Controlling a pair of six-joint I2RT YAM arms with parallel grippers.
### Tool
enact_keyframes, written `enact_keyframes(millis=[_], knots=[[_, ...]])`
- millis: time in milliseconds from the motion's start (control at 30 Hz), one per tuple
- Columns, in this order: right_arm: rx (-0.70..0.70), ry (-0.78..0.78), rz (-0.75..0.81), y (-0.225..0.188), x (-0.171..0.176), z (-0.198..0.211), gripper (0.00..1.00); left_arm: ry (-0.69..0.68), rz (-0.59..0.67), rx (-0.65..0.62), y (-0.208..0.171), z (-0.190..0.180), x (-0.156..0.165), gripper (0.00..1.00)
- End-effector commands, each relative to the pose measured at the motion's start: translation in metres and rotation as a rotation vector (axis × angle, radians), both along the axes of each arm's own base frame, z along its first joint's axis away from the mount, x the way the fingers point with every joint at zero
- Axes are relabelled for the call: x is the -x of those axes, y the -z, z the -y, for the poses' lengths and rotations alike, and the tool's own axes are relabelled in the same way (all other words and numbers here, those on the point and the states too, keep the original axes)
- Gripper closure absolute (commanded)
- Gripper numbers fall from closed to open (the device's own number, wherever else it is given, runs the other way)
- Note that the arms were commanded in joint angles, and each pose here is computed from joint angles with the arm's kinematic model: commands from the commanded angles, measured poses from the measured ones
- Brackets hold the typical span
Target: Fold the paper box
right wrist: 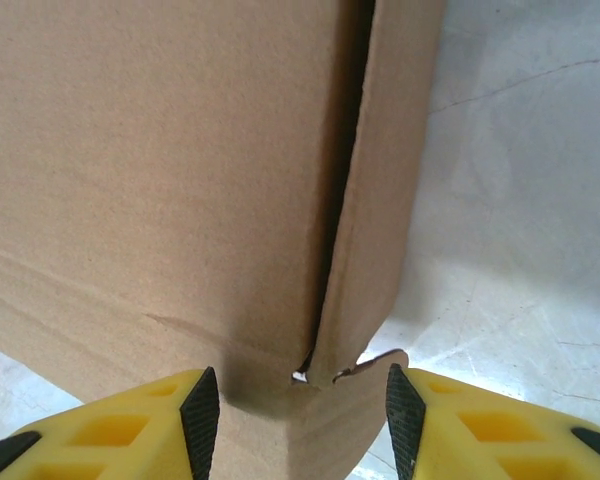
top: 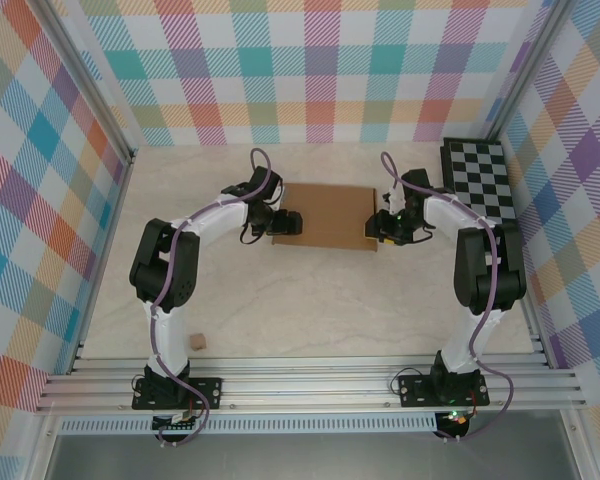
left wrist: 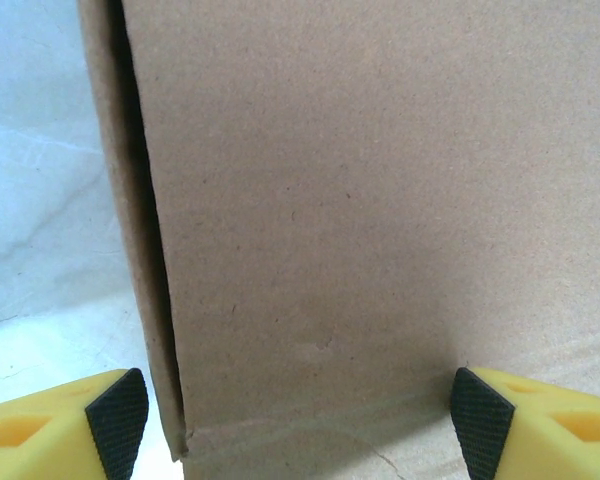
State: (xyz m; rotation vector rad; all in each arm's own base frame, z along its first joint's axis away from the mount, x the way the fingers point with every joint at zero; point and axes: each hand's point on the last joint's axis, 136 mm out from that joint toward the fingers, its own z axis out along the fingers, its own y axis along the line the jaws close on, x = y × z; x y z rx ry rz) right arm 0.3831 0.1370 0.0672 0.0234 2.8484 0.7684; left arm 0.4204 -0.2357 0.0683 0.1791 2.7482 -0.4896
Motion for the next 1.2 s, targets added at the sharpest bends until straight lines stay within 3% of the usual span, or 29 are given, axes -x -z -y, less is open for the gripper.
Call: enact_keyframes(millis=[0,300,533,700,1033,1167], knots=[[-0.061,-0.021,-0.013,-0.008,0.002,-0.012,0.5,0.007,-0.022,-0.044,0.002,-0.004,0.004,0.18],[-0.161,0.0,-0.079,-0.012,0.01,-0.025,0.5,0.002,-0.032,-0.017,0.0,0.0,0.004,0.19],[-0.036,0.005,-0.083,-0.011,0.016,-0.007,0.48,-0.003,-0.029,-0.038,0.0,-0.003,0.004,0.19],[-0.022,0.004,-0.088,-0.01,0.027,-0.003,0.46,-0.014,-0.032,-0.049,0.002,-0.005,0.003,0.19],[-0.215,0.007,-0.079,-0.019,0.017,-0.03,0.47,-0.017,-0.045,-0.041,0.004,-0.004,0.004,0.19],[-0.182,0.011,-0.065,-0.019,0.012,-0.026,0.48,-0.017,-0.048,-0.043,0.005,-0.005,0.005,0.19]])
